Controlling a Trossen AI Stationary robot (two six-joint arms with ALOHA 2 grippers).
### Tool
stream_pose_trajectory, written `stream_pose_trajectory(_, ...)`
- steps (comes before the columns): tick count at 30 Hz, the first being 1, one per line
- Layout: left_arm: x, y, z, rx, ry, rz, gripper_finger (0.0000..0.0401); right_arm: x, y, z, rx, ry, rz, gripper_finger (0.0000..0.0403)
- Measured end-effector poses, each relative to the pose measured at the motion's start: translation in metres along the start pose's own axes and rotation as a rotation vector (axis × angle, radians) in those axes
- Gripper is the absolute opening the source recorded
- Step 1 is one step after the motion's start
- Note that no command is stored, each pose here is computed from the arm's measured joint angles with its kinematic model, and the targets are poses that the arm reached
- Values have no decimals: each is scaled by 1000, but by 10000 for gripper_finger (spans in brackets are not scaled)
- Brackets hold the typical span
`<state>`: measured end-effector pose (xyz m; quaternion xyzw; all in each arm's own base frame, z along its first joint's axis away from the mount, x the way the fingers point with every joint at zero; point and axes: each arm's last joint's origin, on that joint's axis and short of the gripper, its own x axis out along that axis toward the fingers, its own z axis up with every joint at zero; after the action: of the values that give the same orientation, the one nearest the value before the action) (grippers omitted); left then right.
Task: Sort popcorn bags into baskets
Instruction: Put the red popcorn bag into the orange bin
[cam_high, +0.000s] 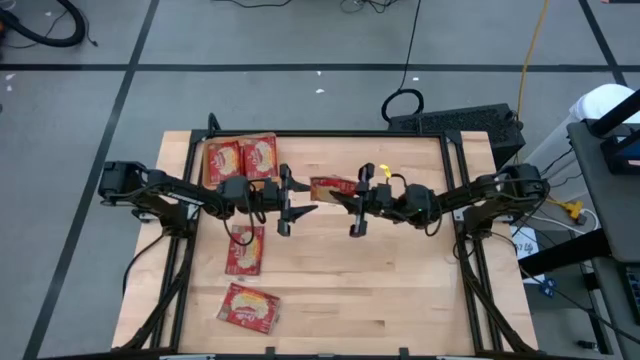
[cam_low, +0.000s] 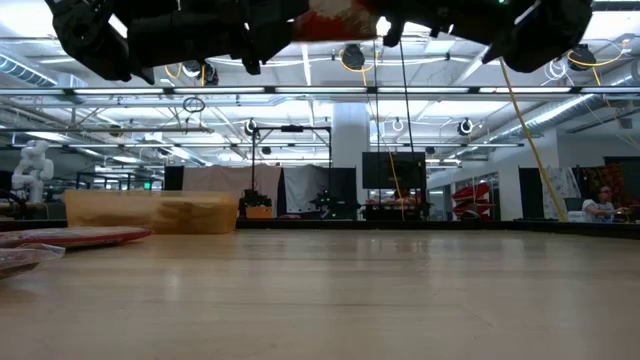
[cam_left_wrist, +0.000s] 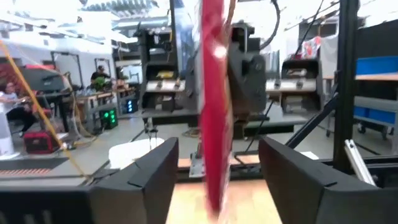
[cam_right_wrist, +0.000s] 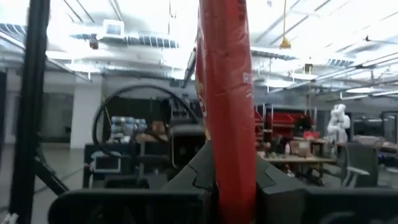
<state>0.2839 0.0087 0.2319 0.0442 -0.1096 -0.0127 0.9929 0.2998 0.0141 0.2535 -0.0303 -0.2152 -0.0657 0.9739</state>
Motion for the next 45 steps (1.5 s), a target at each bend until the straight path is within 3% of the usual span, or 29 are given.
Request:
stream_pose_trajectory(5, 1, 0, -2, 2, 6, -53, 159, 10, 2, -7, 0, 24, 18, 18)
stream_pose_trajectory(11, -6, 10, 5, 91, 31, -24, 23, 12, 4, 0, 3, 53, -20, 18)
stream_pose_trajectory(16, -23, 31, 21, 166, 170, 31, 26, 4, 6, 8, -25, 244, -160, 40)
stream_pose_trajectory(20, -44, 43, 27, 212, 354, 69, 17, -11, 6, 13, 29, 429, -335, 88)
stream_pose_trajectory(25, -70, 49, 24, 162, 576, 92, 18, -33, 2, 9, 86, 625, -482, 155)
stream_pose_trajectory(29, -80, 46, 10, 117, 745, 67, 24, -30, 4, 8, 81, 612, -470, 200)
stream_pose_trajectory(34, -82, 40, 6, 102, 792, 40, 16, -8, 8, 2, -4, 640, -381, 234)
stream_pose_trajectory(39, -81, 37, 7, 90, 790, 32, 16, 16, 10, -12, -78, 695, -285, 242)
stream_pose_trajectory(45, -80, 32, 3, 120, 813, -14, 16, 29, 3, -28, -84, 723, -238, 239)
